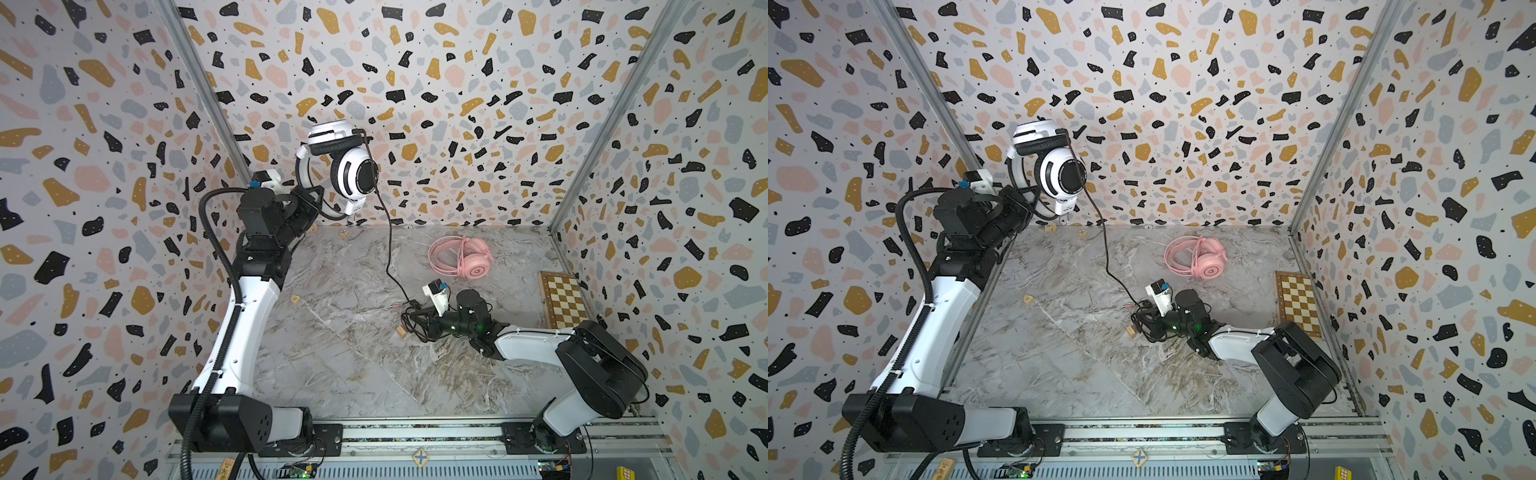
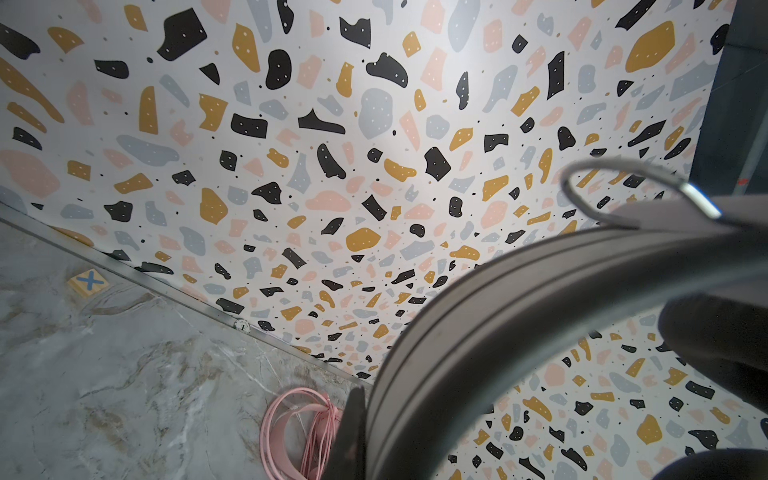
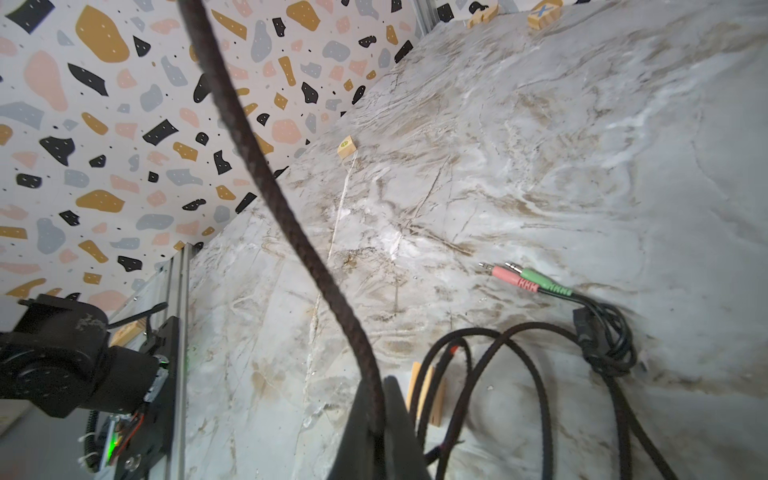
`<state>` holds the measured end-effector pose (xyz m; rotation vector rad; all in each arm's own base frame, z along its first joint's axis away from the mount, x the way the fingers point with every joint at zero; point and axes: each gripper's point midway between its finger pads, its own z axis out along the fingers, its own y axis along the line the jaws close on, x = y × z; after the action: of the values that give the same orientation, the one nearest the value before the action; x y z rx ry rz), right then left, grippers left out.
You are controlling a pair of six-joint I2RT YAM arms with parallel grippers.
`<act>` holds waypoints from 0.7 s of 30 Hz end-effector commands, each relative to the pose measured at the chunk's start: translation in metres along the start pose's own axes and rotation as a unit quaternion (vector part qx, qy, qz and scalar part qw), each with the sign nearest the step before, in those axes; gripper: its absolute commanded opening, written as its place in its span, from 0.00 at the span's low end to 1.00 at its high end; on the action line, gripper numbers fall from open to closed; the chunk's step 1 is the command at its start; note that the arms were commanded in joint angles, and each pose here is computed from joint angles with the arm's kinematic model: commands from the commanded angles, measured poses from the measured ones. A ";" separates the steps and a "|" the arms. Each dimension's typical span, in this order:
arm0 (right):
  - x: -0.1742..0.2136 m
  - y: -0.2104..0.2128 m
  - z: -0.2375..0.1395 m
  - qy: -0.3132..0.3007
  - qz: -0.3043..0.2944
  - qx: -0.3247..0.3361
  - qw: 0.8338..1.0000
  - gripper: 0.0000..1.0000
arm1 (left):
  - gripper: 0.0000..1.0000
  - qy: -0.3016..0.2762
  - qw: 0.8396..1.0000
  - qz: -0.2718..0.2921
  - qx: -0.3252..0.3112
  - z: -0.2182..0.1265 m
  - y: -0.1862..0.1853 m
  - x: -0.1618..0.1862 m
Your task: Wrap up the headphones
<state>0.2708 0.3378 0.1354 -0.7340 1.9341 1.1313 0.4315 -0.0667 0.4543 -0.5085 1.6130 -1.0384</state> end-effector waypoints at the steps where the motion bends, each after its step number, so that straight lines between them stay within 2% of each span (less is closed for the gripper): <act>1: -0.003 0.009 -0.009 -0.008 -0.010 -0.008 1.000 0.00 | 0.00 -0.042 0.997 0.030 0.063 -0.017 -0.049 -0.025; 4: 0.001 0.008 -0.016 0.005 -0.014 0.017 1.000 0.00 | 0.00 -0.064 0.998 0.020 0.019 -0.019 -0.029 -0.029; 8: -0.002 0.020 -0.018 0.032 -0.028 0.048 0.998 0.00 | 0.00 -0.149 0.987 -0.020 -0.056 -0.035 0.012 -0.043; 12: -0.006 0.052 -0.011 0.083 -0.089 0.072 0.990 0.00 | 0.00 -0.192 0.973 -0.030 -0.129 -0.042 0.045 -0.040; 16: -0.017 0.071 -0.013 0.127 -0.166 0.114 0.971 0.00 | 0.00 -0.186 0.963 -0.007 -0.198 -0.038 0.072 -0.027; 21: -0.058 0.086 -0.036 0.116 -0.214 0.152 0.958 0.00 | 0.00 -0.155 0.960 0.010 -0.235 -0.031 0.101 -0.007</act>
<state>0.2160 0.3806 0.2203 -1.0595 1.9253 0.7007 0.4229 -0.0049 0.3607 -0.9346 1.6475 -0.5485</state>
